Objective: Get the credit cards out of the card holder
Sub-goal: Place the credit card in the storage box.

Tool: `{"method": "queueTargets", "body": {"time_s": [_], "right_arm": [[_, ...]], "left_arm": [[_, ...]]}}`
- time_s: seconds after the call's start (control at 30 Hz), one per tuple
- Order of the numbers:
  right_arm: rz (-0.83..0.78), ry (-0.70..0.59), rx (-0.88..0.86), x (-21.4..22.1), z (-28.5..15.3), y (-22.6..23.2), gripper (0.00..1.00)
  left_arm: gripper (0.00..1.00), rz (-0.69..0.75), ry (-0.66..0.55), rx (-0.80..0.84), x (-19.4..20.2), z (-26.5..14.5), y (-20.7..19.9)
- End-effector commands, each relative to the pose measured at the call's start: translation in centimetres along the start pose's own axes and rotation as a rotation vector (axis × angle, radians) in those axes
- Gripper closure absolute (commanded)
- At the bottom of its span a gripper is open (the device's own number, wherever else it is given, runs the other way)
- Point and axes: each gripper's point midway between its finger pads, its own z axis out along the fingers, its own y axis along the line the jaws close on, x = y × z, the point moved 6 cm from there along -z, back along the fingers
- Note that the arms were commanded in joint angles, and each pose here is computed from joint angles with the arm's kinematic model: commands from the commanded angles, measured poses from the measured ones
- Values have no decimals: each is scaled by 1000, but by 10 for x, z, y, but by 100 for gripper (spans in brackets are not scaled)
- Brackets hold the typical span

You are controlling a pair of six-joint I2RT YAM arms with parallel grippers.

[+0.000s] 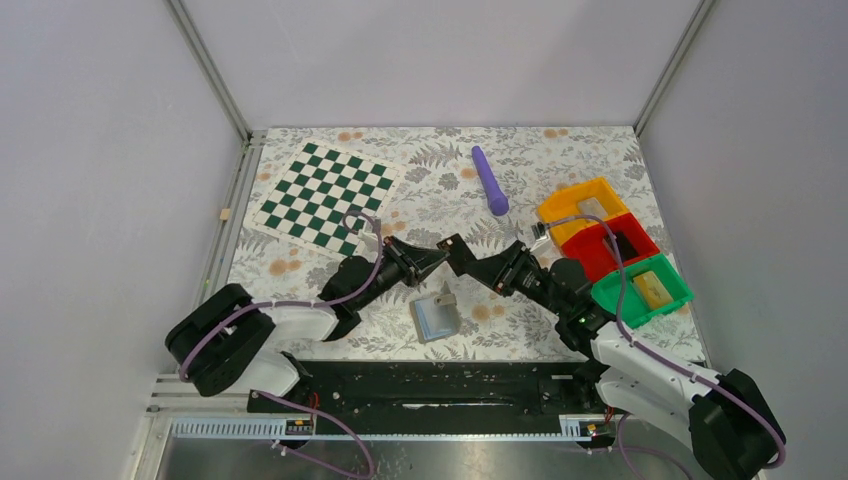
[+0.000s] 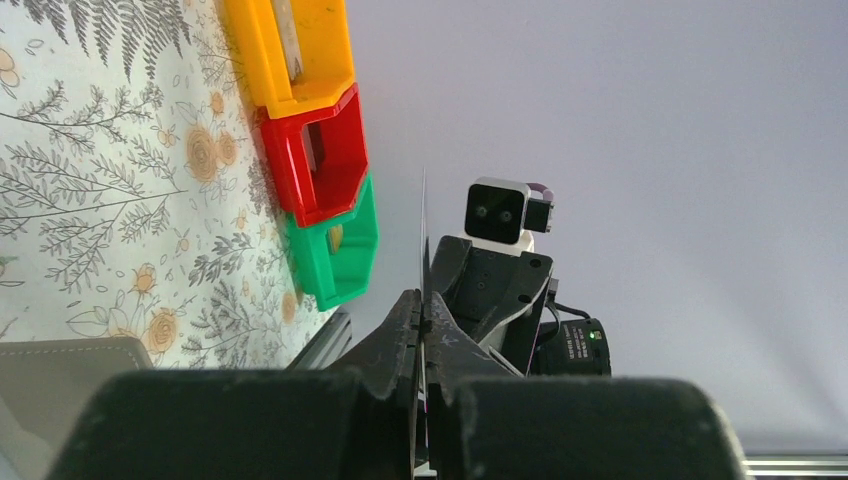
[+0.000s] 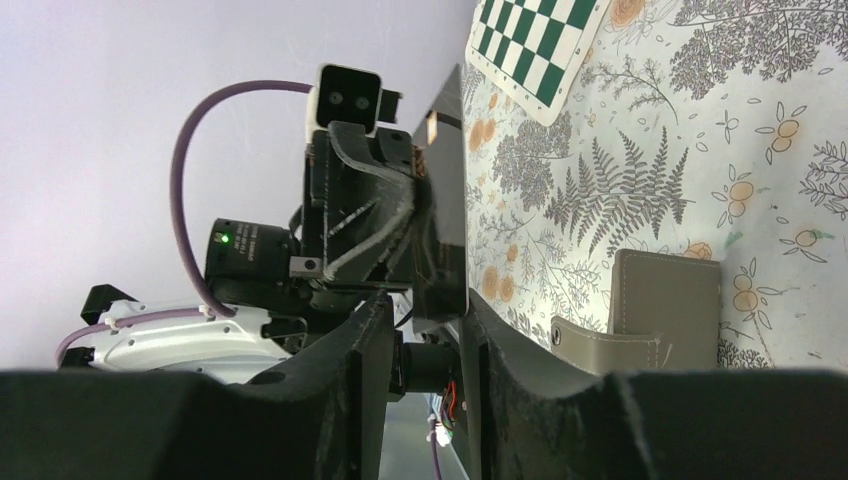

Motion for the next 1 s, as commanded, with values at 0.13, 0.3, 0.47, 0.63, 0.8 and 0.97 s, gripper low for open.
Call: {"method": "queueTargets", "body": {"time_s": [0.13, 0.3, 0.47, 0.63, 0.8, 0.97], "right_arm": [[17, -82, -27, -10, 5, 3, 70], [30, -109, -1, -11, 3, -2, 86], [16, -126, 25, -13, 0, -3, 72], [13, -130, 29, -13, -1, -3, 77], [22, -115, 29, -11, 0, -6, 79], [30, -104, 35, -8, 0, -8, 73]], "left_arm": [[100, -71, -12, 182, 9, 5, -22], [100, -70, -16, 180, 11, 4, -20], [100, -82, -50, 163, 8, -1, -15], [100, -80, -80, 160, 5, -1, -16], [100, -77, -91, 158, 5, -1, -16], [100, -69, -103, 149, 4, -2, -14]]}}
